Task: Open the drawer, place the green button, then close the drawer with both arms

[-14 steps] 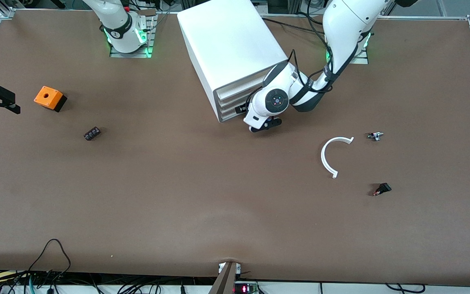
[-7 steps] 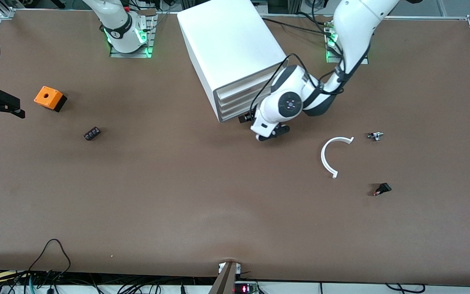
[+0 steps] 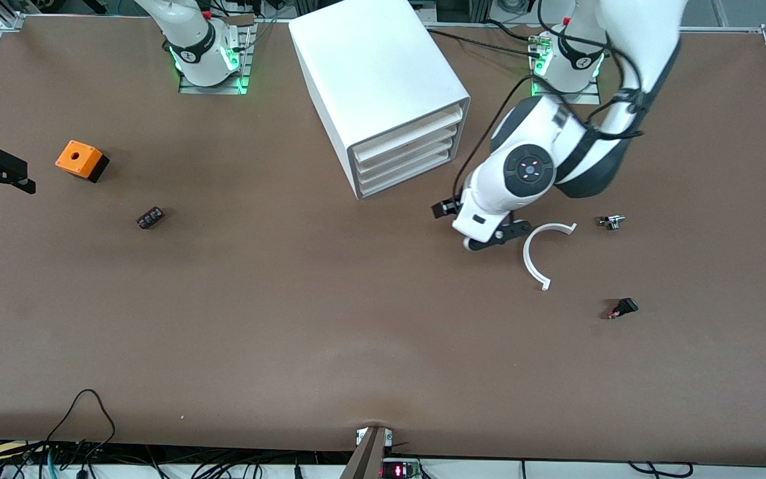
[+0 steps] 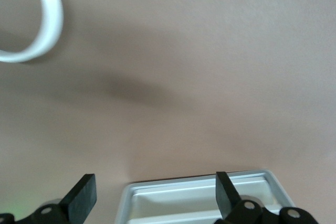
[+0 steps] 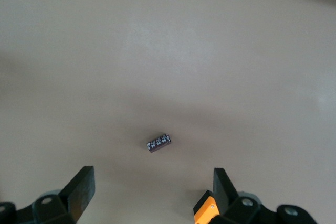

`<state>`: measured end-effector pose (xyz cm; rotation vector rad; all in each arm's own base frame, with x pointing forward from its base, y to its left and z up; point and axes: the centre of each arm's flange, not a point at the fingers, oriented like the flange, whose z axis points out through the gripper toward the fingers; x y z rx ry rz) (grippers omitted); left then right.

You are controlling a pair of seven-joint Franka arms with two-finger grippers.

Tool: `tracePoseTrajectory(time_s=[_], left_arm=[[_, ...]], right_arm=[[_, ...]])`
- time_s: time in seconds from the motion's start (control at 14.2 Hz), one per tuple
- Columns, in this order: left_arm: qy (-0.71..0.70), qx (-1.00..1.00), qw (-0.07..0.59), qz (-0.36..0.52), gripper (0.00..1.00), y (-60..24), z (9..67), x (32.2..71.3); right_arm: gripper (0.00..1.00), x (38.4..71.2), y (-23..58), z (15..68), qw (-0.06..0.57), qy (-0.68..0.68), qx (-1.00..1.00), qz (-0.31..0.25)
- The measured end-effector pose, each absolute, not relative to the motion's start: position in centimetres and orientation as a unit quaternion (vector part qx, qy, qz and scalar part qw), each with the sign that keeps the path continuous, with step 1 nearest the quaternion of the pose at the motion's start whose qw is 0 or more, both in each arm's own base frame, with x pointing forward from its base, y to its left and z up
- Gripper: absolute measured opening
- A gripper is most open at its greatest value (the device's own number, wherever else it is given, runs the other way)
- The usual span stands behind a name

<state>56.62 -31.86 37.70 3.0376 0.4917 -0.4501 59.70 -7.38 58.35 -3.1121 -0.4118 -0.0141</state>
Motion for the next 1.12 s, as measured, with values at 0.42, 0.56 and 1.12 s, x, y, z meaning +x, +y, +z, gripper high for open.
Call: tracePoseTrajectory(time_s=[0.42,0.56,1.12], left_arm=[[0.055,0.984,0.024,-0.165,1.00,-17.8,43.6,62.4],[0.024,0.985,0.040,-0.165,1.00,-13.1,44.1,63.4],[-0.050,0.988,0.062,-0.130,1.00,-3.2,47.7,64.1]], right_arm=[[1.00,59.7,-7.4,58.4,0.001,-0.132,-0.991,-0.005],[1.00,59.7,-7.2,58.4,0.001,-0.133,-0.991,-0.004],[1.00,59.8,-7.1,58.3,0.001,-0.143,-0.990,-0.007]])
